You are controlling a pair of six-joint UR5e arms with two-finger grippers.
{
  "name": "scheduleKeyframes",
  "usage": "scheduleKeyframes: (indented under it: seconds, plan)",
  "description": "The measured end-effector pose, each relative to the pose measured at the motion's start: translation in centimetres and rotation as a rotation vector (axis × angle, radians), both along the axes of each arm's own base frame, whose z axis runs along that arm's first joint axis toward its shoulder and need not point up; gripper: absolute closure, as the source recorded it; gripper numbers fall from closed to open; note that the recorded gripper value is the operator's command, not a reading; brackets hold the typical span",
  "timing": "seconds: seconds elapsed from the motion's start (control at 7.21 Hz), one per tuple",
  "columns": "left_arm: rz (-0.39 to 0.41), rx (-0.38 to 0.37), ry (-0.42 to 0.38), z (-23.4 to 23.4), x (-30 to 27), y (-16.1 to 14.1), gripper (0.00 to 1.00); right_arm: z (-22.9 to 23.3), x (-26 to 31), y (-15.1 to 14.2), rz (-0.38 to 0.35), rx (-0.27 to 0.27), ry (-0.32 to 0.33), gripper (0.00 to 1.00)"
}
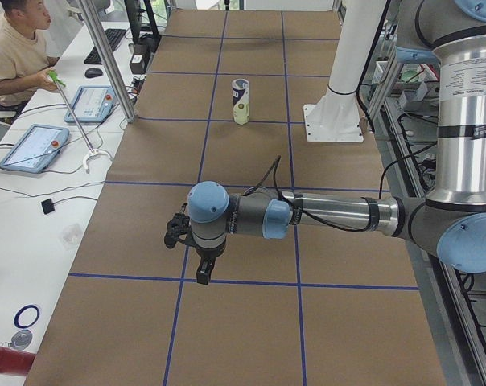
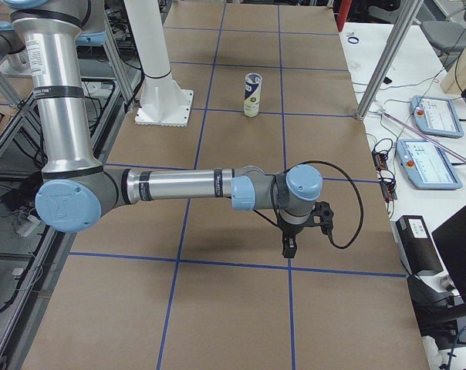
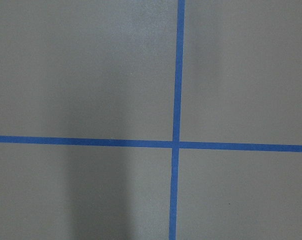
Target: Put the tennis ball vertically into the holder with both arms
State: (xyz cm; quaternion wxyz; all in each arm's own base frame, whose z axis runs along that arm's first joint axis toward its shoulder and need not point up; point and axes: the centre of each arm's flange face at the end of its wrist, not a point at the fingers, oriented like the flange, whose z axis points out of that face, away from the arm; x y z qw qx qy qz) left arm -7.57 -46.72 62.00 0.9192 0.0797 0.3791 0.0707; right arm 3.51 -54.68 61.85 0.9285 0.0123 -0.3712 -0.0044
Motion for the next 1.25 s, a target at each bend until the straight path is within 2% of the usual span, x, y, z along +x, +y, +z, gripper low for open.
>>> scheduleKeyframes:
  seconds: [1.25]
  plan:
    - [0.000,0.021,-0.004,-0.65,-0.08,-0.08,0.00,0.05,-0.03,0.08,0.000,-0.001,0.000,0.00]
